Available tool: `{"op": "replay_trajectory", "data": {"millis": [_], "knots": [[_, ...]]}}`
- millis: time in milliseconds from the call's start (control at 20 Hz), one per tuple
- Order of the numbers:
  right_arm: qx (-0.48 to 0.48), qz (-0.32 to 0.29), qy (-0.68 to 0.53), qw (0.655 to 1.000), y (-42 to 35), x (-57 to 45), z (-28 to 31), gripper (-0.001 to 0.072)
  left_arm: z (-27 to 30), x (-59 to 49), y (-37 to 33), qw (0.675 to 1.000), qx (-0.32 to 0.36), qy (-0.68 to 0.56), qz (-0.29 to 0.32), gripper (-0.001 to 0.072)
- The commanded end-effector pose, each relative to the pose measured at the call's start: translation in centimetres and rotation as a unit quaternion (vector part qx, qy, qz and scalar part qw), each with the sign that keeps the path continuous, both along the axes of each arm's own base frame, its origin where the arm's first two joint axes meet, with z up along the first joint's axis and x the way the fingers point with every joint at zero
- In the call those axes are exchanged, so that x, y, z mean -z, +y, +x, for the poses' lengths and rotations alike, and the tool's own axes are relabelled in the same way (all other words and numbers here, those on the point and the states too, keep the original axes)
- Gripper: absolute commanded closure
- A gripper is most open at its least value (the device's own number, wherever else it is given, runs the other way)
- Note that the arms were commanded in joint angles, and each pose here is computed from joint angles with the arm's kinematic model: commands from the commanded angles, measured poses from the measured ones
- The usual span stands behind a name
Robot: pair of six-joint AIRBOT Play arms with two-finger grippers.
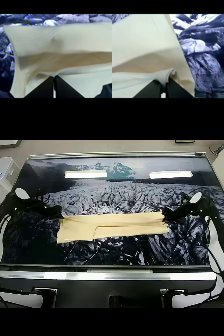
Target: Fold the clothes and pants, and hang the long-sleeved shirts on hangers.
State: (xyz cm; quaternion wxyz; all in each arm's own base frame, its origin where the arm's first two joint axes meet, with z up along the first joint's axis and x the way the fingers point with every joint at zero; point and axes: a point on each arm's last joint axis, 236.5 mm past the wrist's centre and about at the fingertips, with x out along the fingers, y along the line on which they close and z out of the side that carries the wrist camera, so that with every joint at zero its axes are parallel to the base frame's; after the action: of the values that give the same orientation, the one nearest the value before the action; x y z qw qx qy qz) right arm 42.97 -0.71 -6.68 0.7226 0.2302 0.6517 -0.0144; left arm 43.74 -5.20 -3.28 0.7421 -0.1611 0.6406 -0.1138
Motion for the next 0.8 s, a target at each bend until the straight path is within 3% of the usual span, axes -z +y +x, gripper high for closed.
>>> {"op": "replay_trajectory", "data": {"millis": [0,300,550,650,700,750], "knots": [[0.005,0.007,0.006,1.000,0.2,1.1,0.4,0.0667,2.6,1.1,-0.2,1.000,-0.013,-0.016,0.003,0.0686],[0.013,0.013,0.006,1.000,0.4,0.8,0.4,0.0667,2.4,1.1,-0.3,1.000,-0.009,-0.006,0.000,0.0685],[0.026,-0.017,0.029,0.999,-1.0,0.5,-0.8,0.0659,1.8,-0.3,-1.0,1.000,0.018,-0.007,0.000,0.0684],[0.046,0.000,0.038,0.998,-0.3,0.8,-0.7,0.0525,1.9,0.9,-1.5,1.000,0.016,0.003,0.000,0.0683],[0.053,0.014,0.036,0.998,0.3,0.8,-0.4,0.0400,1.9,1.7,-1.7,1.000,0.006,0.015,-0.003,0.0659],[0.056,0.017,0.028,0.998,0.3,0.7,0.0,0.0198,1.8,2.2,-1.8,1.000,-0.002,0.026,-0.005,0.0456]]}}
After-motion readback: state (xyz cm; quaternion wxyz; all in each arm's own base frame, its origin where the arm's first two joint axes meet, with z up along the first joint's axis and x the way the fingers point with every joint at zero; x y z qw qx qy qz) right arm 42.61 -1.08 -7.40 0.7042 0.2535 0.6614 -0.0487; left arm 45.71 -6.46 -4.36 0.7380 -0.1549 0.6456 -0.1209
